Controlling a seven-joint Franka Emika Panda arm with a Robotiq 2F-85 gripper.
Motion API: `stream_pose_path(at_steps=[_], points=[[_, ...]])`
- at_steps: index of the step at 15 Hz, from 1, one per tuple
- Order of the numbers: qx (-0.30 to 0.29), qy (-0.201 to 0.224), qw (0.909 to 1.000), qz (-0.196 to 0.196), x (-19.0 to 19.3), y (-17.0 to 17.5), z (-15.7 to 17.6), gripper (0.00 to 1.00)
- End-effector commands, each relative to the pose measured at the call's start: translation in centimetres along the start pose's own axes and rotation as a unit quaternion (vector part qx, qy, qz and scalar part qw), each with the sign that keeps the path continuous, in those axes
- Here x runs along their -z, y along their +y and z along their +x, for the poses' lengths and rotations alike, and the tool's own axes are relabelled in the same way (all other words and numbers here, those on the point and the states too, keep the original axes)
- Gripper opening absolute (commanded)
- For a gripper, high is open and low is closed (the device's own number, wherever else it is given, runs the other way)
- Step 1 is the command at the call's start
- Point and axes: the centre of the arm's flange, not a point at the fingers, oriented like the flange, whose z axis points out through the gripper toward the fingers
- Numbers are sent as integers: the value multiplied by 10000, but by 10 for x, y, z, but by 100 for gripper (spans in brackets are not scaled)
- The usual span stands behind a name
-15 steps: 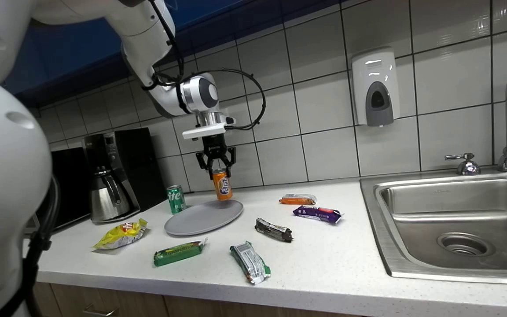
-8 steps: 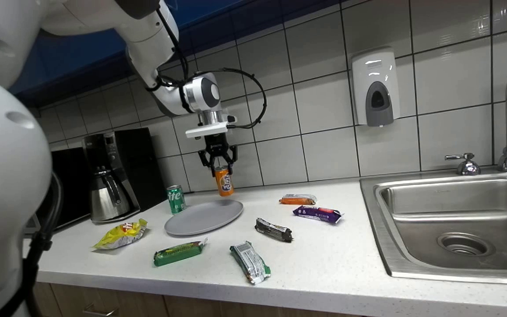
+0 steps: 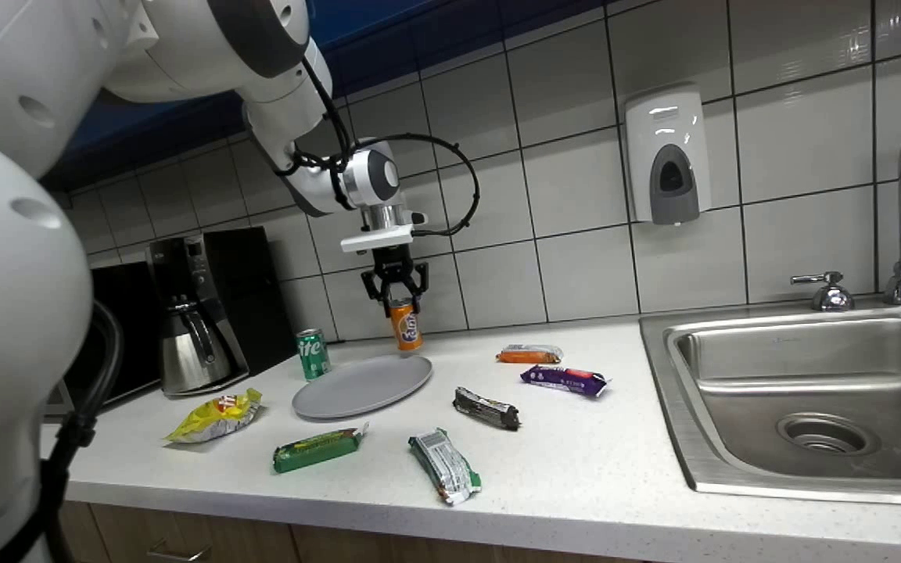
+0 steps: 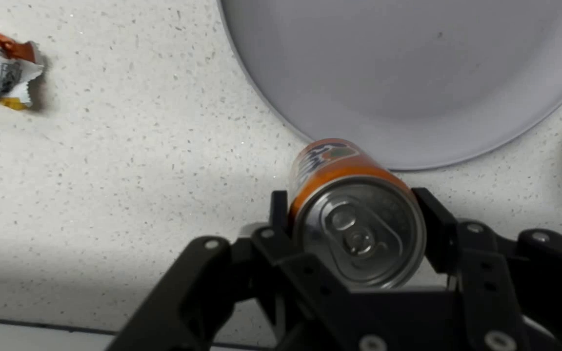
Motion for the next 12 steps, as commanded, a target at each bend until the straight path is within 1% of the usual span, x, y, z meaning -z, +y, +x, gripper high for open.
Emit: stream_pose_path(at_steps=[1,12], points=[[91,-27,10000,-27,9,11,23,38],[-88,-135,9997,-203,-8,33,32,38]])
